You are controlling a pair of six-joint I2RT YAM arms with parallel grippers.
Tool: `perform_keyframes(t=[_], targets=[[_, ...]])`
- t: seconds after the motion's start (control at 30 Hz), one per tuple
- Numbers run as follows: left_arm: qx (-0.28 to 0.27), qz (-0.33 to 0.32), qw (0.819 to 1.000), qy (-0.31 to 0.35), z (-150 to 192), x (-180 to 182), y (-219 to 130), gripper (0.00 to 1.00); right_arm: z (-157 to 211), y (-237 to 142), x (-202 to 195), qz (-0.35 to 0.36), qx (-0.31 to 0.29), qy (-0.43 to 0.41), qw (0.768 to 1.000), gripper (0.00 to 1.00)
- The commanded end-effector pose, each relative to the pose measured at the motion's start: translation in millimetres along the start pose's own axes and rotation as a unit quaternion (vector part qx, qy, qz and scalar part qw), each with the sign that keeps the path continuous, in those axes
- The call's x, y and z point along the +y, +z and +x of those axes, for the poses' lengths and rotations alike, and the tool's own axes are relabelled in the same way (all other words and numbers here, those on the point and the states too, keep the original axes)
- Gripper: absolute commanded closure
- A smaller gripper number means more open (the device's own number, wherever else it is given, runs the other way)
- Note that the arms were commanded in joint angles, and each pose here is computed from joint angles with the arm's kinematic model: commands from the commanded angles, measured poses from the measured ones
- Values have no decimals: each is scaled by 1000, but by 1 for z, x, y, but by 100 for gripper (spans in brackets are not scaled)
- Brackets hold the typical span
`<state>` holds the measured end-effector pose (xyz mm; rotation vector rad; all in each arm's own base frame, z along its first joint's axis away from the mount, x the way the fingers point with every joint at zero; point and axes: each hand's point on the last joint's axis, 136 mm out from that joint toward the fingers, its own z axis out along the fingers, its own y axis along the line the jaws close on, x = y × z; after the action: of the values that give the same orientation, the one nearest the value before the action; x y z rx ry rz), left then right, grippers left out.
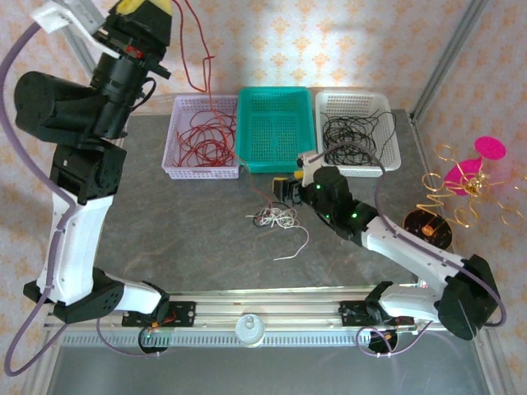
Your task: Untangle the cables
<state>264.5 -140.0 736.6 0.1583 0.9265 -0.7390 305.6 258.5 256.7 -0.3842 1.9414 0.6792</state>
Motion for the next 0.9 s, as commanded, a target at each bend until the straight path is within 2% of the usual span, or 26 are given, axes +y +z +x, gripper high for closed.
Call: perform_keyframes(t=[0.0,0.13,0.33,0.43,0.63,0.87], targets=[[19,18,999,-23,6,-8,-6,100,-40,-18,46,-99,-4,-16,995,31],[58,16,997,-43,32,-3,-7,100,-119,-24,79,-149,-58,58,985,31],[119,13,991,-66,77,4,-9,100,-188,-33,121,-234,-92,105,962,32],[143,11,987,-71,97,8,-12,100,-207,-40,141,-280,-83,120,949,36],[172,-10,983,-68,127,21,-20,100,-223,-56,160,-337,-86,149,926,36],[185,-8,980,-72,138,21,-21,100,-217,-46,156,-331,-74,175,924,37]])
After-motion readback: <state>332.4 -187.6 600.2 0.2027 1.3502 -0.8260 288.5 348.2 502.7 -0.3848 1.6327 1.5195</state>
